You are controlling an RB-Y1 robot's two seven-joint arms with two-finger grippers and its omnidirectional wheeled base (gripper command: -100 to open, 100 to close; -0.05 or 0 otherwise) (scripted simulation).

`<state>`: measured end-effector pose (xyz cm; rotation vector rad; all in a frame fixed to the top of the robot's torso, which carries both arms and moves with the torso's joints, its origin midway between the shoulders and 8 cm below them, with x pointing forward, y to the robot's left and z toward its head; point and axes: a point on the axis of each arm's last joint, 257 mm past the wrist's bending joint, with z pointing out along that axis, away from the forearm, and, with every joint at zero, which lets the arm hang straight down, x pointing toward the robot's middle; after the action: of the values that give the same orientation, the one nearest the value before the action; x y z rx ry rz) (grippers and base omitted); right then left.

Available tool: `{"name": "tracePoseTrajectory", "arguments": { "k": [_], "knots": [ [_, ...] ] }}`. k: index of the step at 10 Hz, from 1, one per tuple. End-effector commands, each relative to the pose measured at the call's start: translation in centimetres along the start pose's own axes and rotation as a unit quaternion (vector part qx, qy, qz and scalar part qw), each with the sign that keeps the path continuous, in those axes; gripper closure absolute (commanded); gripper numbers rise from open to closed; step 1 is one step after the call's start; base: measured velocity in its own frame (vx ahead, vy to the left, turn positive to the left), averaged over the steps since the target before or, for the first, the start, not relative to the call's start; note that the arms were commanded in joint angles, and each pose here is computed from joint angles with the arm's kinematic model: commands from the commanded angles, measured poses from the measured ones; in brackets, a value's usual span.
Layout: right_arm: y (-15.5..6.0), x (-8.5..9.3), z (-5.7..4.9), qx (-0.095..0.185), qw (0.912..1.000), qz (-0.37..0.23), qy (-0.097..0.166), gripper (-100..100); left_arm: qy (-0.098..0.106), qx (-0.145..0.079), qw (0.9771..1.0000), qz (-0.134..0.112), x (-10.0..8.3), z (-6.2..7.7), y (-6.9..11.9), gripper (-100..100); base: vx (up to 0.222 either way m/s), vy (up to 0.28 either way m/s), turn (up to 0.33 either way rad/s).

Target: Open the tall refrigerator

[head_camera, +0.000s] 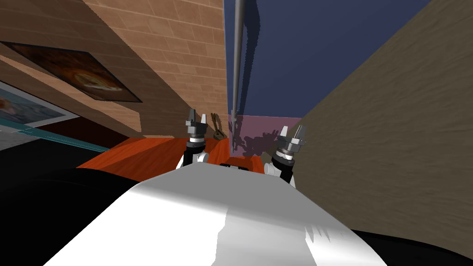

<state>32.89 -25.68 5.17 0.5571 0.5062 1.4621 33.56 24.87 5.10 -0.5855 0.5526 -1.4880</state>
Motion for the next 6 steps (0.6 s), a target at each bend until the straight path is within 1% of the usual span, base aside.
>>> {"name": "tracePoseTrajectory", "arguments": {
  "k": [1,2,4,6],
  "knots": [
    [0.0,0.0,0.0,0.0,1.0,0.0,0.0,0,0.0,0.0,1.0,0.0,0.0,0.0,0.0,0,0.0,0.0,0.0],
    [-0.1,0.7,0.1,0.0,0.9996,-0.016,0.025,-100,0.0,0.0,1.0,0.0,0.0,0.0,0.0,0,0.01,0.012,-0.049],
    [-0.1,1.9,0.2,-0.004,0.9969,-0.049,0.061,-100,0.0,0.0,1.0,0.0,0.0,0.0,0.0,0,0.013,0.044,-0.073],
    [-0.1,3.2,0.4,-0.014,0.9909,-0.093,0.096,-100,0.0,0.0,1.0,0.0,0.0,0.0,0.0,0,0.026,0.064,-0.119]
  ]
}}
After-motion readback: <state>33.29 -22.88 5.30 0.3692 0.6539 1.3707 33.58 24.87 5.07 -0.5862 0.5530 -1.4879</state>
